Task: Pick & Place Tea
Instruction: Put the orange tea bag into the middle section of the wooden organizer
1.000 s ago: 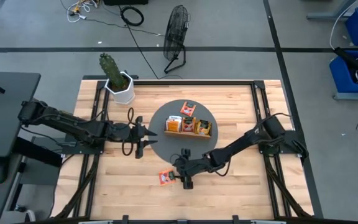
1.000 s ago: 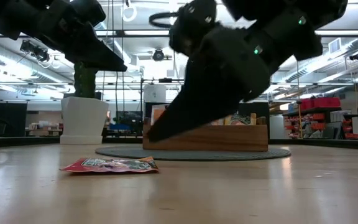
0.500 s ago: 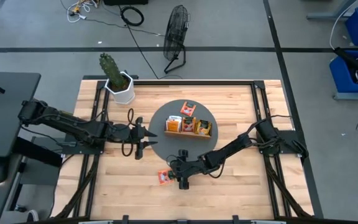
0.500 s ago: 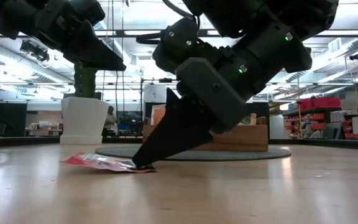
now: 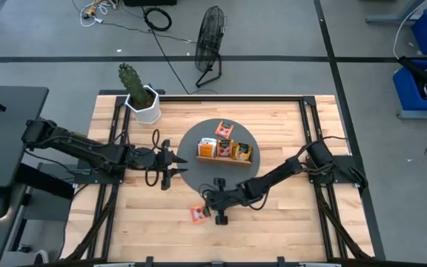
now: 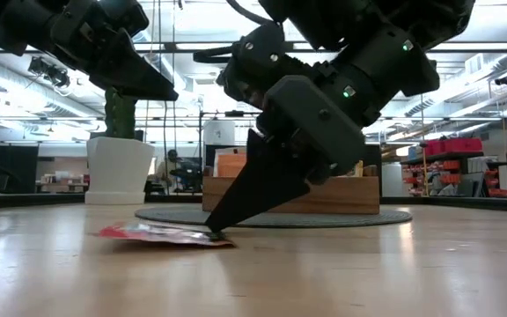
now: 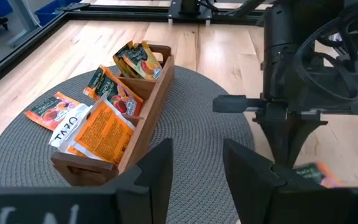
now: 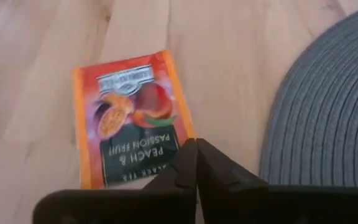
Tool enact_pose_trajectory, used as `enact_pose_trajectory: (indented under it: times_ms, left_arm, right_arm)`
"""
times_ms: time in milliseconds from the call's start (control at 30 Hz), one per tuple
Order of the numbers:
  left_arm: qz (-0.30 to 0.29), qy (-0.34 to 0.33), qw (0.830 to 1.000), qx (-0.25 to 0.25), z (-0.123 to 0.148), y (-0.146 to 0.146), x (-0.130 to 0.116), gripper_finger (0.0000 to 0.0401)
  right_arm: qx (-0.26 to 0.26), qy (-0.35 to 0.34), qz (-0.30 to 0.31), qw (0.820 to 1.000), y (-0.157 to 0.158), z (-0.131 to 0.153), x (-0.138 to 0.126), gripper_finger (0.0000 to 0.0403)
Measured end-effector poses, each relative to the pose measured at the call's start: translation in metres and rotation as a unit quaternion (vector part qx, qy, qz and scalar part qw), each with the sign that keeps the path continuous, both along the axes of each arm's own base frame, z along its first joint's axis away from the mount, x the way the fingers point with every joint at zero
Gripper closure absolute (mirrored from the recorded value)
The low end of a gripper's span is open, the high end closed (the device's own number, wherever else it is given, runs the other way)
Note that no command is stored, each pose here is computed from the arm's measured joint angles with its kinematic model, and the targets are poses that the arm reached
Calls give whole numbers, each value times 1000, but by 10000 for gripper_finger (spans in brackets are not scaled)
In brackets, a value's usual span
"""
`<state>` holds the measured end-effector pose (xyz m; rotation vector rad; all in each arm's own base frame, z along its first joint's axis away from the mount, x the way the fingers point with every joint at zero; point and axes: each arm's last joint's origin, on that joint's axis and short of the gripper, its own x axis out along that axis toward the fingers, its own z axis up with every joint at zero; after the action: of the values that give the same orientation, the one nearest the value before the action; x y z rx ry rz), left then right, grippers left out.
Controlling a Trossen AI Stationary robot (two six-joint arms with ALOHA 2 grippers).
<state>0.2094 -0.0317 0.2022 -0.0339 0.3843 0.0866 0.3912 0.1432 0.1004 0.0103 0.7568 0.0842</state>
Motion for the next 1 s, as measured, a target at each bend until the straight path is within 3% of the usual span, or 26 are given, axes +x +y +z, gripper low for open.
enact_pose_trajectory:
  times_ms: [567, 767, 867, 1000]
  left_arm:
    - [1, 2, 1000, -3, 0, 0, 0, 257]
    - [-22, 14, 998, -63, -4, -3, 2, 257]
    - [-60, 37, 991, -110, -12, -8, 6, 257]
    - [-60, 65, 984, -154, -30, -14, 17, 253]
  right_arm:
    - [-19, -44, 30, 998, 19, 36, -10, 402]
    - [-21, -38, 31, 999, 20, 41, -14, 402]
    - [-21, -38, 30, 999, 22, 41, -15, 402]
    - [-29, -41, 28, 998, 24, 41, -16, 403]
